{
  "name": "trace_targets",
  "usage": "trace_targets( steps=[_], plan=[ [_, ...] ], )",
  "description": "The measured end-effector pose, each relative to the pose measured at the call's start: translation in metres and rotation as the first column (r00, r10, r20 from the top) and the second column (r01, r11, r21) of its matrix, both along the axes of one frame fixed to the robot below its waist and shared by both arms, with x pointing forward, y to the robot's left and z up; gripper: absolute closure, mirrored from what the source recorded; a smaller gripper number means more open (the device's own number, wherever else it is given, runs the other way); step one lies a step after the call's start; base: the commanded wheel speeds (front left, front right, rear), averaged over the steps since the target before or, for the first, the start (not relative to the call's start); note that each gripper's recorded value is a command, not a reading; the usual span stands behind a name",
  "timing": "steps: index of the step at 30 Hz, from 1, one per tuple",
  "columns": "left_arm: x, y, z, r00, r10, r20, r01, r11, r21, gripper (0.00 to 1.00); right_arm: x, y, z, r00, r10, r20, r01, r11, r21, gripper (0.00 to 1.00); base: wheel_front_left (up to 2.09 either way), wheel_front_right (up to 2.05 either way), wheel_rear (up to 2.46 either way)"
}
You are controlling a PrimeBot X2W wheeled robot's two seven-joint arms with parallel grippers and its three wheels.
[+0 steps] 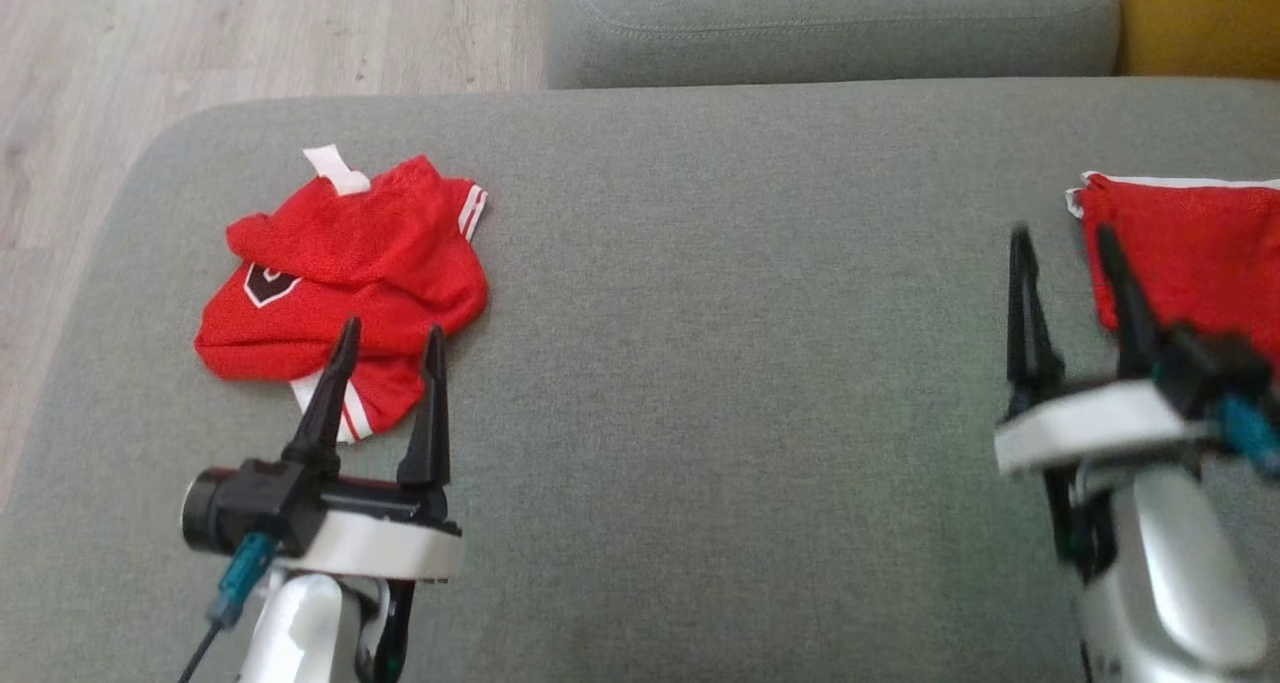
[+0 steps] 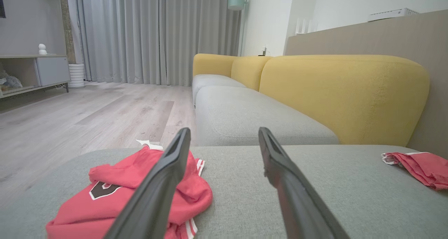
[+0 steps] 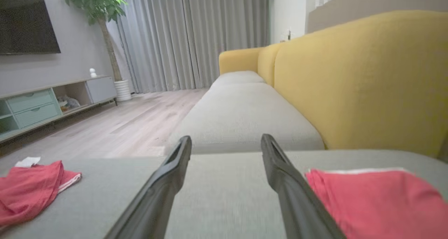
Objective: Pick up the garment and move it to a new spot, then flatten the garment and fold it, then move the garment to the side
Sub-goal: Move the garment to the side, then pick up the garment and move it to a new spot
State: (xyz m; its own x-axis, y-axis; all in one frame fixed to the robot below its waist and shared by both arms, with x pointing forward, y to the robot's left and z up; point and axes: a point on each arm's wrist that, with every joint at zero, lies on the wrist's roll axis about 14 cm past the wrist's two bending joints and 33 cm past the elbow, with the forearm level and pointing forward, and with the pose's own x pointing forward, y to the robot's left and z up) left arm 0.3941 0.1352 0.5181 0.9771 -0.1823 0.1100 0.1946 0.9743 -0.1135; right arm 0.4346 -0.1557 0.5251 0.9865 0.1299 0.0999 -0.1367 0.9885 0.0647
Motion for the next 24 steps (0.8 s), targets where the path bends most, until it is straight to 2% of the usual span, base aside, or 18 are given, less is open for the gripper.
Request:
trace_targets(
  steps=[7,17,24],
  plan=[
    [-0.008,0.004,-0.008,1.0,0.018,-0.022,-0.018,1.0,-0.006,0.0,-0.04,0.005,-0.053,0.99,0.007,-0.143,0.006,0.995,0.095,0.0,0.0,0.0,0.0],
    [-0.009,0.009,-0.006,0.999,0.038,-0.018,-0.038,0.999,-0.01,0.0,-0.035,0.014,-0.042,0.994,0.033,-0.105,-0.023,0.995,0.096,0.0,0.0,0.0,0.0],
    [-0.02,0.029,-0.003,0.994,0.108,-0.013,-0.108,0.994,-0.02,0.0,-0.029,0.045,-0.037,0.989,0.121,-0.091,-0.111,0.989,0.1,0.0,0.0,0.0,0.0]
  ],
)
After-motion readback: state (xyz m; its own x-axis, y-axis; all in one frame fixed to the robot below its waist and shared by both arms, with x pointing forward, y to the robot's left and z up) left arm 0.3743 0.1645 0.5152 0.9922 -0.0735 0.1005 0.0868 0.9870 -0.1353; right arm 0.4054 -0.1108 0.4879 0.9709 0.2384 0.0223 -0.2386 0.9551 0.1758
